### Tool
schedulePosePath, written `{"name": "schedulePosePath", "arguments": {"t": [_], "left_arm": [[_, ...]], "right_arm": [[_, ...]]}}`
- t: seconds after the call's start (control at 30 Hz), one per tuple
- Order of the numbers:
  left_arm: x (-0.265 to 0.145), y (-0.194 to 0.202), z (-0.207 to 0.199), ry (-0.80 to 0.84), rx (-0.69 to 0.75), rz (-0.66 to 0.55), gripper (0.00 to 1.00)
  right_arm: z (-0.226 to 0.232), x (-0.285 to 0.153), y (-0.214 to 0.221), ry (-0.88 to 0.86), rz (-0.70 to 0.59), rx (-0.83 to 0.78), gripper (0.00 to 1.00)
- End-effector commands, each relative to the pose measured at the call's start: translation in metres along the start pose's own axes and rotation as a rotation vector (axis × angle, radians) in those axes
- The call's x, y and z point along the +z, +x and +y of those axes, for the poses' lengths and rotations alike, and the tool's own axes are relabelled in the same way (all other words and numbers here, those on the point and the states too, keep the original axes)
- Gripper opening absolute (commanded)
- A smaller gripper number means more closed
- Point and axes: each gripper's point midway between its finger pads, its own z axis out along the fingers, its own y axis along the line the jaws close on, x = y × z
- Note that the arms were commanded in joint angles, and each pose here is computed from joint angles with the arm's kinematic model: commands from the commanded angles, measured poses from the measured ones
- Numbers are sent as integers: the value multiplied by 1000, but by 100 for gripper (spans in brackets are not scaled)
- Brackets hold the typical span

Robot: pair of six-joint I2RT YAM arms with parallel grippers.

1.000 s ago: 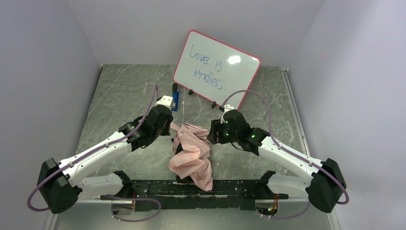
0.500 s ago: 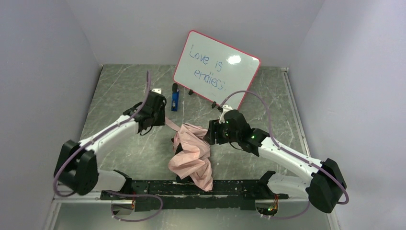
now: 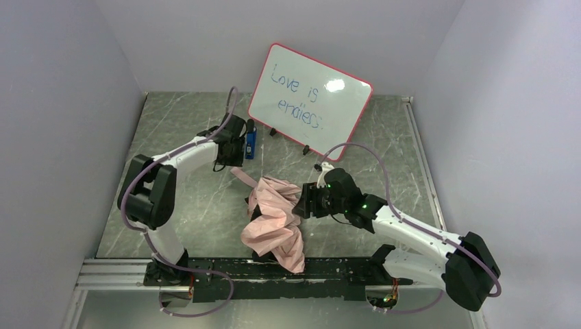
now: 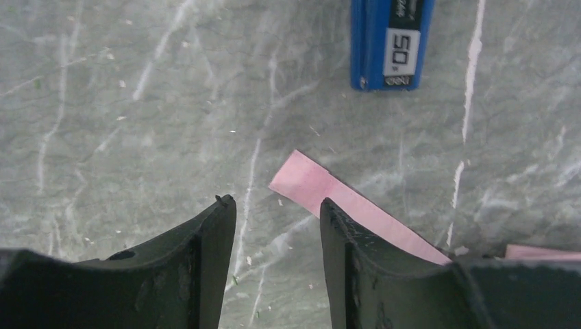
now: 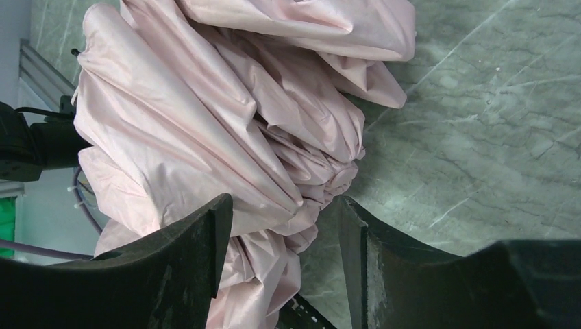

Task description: Put away the umbrella

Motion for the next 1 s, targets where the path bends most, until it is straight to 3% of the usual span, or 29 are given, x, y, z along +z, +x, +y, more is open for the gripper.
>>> {"name": "schedulePosePath", "arguments": {"t": [0.0,0.1,0.23,0.33,0.5,0.73,0.83,0.97], "left_arm": [[-10,-7,-18,126,30,-14,51],[-26,-6,-37,266,34,-54,48],[-54,-18,-42,338,53,-139,48],[-77,-24,-43,387,81,-193,47],[-107,-26,-39,428,114,-274,47],[-139,-13,-32,482,97,-381,49],[-143,-7,-26,463,90,-390,50],[-147,-2,-14,417,104,-391,52]], "right_arm": [[5,-4,-3,-24,-15,-25,61],[-1,-6,-4,12,-22,-41,63],[0,-15,-15,21,-78,-64,67],[6,-22,-28,3,-126,-102,76],[21,-28,-54,-36,-211,-204,85],[41,-29,-96,-84,-363,-432,89],[48,-25,-112,-73,-353,-475,93],[66,-12,-105,-163,-226,-554,93]]}}
